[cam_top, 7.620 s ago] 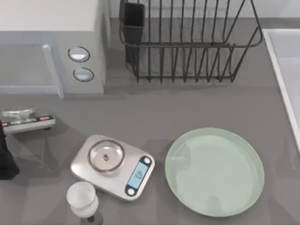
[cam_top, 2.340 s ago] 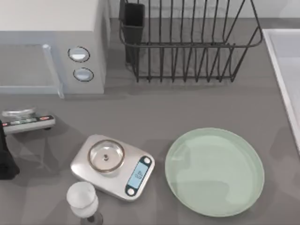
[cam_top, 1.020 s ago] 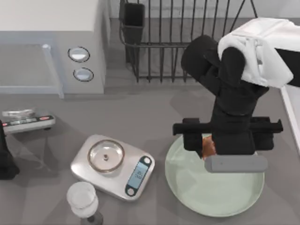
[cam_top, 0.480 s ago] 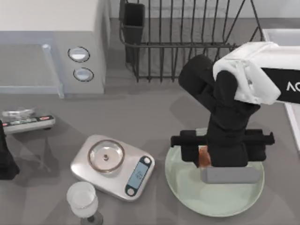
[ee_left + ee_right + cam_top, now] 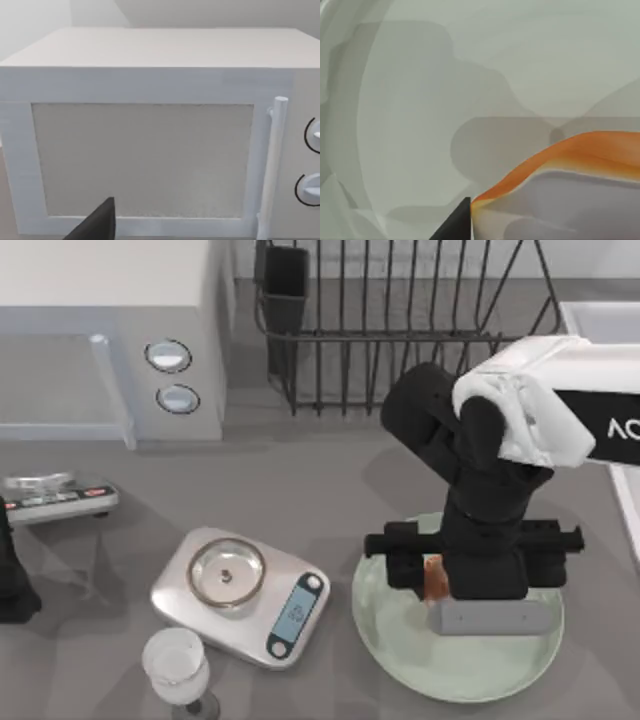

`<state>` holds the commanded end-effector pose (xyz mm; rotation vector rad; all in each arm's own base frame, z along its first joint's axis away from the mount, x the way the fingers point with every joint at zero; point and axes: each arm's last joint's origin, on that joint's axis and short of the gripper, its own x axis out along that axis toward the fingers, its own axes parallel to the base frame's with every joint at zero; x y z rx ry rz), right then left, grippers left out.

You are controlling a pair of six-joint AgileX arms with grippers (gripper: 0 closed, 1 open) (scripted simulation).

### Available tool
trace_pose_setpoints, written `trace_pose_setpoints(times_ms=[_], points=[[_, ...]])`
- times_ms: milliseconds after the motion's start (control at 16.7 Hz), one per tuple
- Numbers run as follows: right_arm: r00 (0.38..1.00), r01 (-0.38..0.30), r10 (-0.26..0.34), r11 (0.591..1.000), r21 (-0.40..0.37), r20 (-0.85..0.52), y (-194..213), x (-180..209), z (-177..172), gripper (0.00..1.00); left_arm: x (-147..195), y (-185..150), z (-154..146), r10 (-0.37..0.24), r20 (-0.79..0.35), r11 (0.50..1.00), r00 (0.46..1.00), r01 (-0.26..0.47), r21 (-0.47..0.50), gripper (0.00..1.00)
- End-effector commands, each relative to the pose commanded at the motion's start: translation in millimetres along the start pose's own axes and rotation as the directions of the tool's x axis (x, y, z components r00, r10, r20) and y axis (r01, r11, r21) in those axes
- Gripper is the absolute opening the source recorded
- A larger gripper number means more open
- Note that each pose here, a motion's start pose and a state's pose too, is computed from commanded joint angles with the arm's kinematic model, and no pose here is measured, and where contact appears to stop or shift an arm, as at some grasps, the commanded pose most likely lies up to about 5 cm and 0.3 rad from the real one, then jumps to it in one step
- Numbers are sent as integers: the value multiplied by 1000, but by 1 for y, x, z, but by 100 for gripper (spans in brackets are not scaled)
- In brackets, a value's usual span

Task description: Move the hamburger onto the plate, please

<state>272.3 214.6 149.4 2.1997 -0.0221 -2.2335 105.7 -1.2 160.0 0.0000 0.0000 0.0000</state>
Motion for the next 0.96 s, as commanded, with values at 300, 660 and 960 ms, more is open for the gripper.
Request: trace_pose_setpoints(times_ms=[300,660,960], points=[[1000,0,0,1000,0,0,0,0,0,60,0,0,0,0,0,1000,1000,0,0,100],[1000,0,0,1000,0,0,0,0,0,100,0,0,0,0,0,1000,1000,0,0,100],[1000,0,0,1000,0,0,0,0,0,100,0,0,0,0,0,1000,1000,0,0,100]])
